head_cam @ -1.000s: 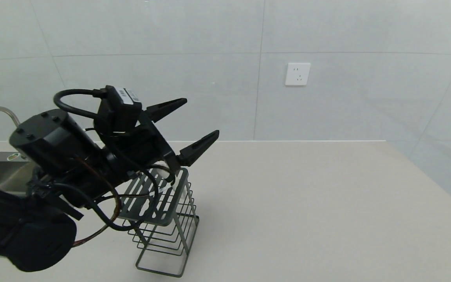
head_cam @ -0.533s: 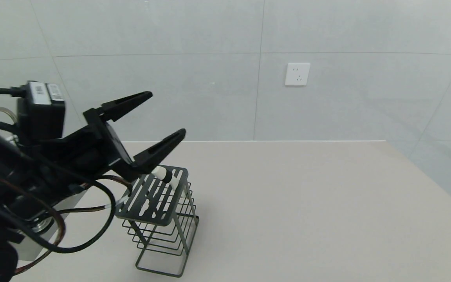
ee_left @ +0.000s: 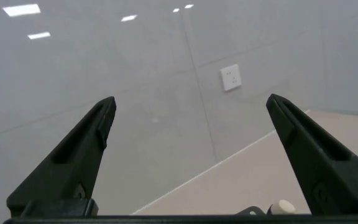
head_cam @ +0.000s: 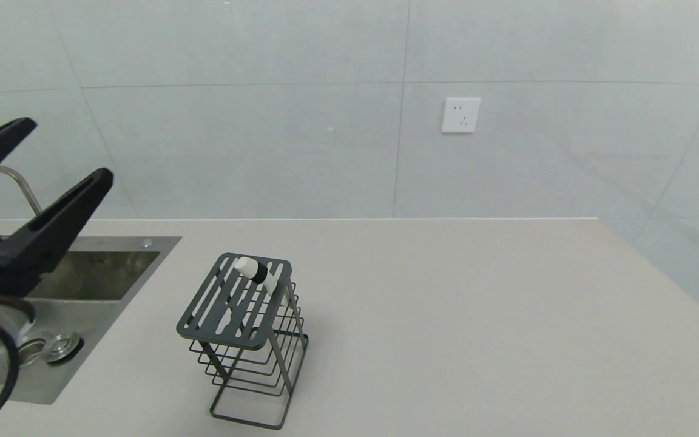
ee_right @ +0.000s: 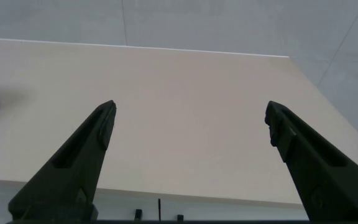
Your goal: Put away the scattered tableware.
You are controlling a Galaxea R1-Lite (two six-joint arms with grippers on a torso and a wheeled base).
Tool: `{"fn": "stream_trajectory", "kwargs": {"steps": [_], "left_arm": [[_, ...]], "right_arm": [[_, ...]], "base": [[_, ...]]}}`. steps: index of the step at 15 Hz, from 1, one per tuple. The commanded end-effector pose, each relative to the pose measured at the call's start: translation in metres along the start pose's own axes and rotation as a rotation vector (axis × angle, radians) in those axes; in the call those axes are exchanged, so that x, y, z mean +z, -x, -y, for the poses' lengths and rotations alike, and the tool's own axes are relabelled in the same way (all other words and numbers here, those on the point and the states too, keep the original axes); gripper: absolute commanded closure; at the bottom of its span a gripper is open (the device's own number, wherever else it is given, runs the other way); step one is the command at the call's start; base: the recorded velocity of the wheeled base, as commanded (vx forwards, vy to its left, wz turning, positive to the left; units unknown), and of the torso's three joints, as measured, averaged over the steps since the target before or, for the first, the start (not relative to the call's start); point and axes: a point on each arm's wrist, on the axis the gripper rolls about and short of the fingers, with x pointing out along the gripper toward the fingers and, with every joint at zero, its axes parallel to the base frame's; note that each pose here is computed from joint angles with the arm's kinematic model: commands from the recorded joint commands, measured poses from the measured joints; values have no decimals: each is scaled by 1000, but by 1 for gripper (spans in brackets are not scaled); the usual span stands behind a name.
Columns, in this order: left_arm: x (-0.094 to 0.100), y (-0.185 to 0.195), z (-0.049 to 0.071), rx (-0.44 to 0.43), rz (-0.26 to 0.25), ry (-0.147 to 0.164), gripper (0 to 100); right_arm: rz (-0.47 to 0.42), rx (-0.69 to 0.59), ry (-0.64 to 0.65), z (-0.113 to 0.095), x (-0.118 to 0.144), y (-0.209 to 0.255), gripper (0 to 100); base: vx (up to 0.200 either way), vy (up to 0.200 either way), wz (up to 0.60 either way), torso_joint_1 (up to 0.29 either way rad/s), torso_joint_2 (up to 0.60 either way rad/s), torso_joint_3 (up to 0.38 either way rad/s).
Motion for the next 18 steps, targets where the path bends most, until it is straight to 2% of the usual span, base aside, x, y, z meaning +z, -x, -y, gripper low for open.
{"fn": "stream_trajectory", "kwargs": {"steps": [1,2,3,4,5,6,7,9,11,12,13,14,15,16,18], "left_arm": [[26,55,26,28,93,-61,0],[28,72,34,36,112,-66,0],[35,91,43,65,151,-101,0],[41,103,51,74,173,-118,0],[41,103,51,74,173,-118,0],[42,132,68,82,156,-137,0],[37,145,77,85,112,-115,0],[26,164,89,83,9,-48,0],[0,173,94,84,-119,5,0],[-14,179,96,104,-212,38,0],[-27,182,97,152,-336,62,0],[-38,187,97,234,-460,70,0],[-44,191,97,320,-552,79,0],[-46,192,97,365,-560,83,0],[-46,192,97,362,-562,81,0]], "right_arm": [[0,1,0,0,0,0,0],[-2,1,0,0,0,0,0],[0,1,0,0,0,0,0],[0,1,0,0,0,0,0],[0,1,0,0,0,0,0],[0,1,0,0,0,0,0],[0,1,0,0,0,0,0],[0,1,0,0,0,0,0],[0,2,0,0,0,0,0],[0,1,0,0,0,0,0],[0,1,0,0,0,0,0],[0,1,0,0,0,0,0],[0,1,-1,0,0,0,0],[-1,-2,-4,0,0,0,0],[-7,-44,-29,1,0,0,0]], "base": [[0,0,0,0,0,0],[0,0,0,0,0,0],[0,0,0,0,0,0],[0,0,0,0,0,0],[0,0,0,0,0,0],[0,0,0,0,0,0],[0,0,0,0,0,0],[0,0,0,0,0,0],[0,0,0,0,0,0],[0,0,0,0,0,0],[0,0,0,0,0,0],[0,0,0,0,0,0],[0,0,0,0,0,0],[0,0,0,0,0,0],[0,0,0,0,0,0]]}}
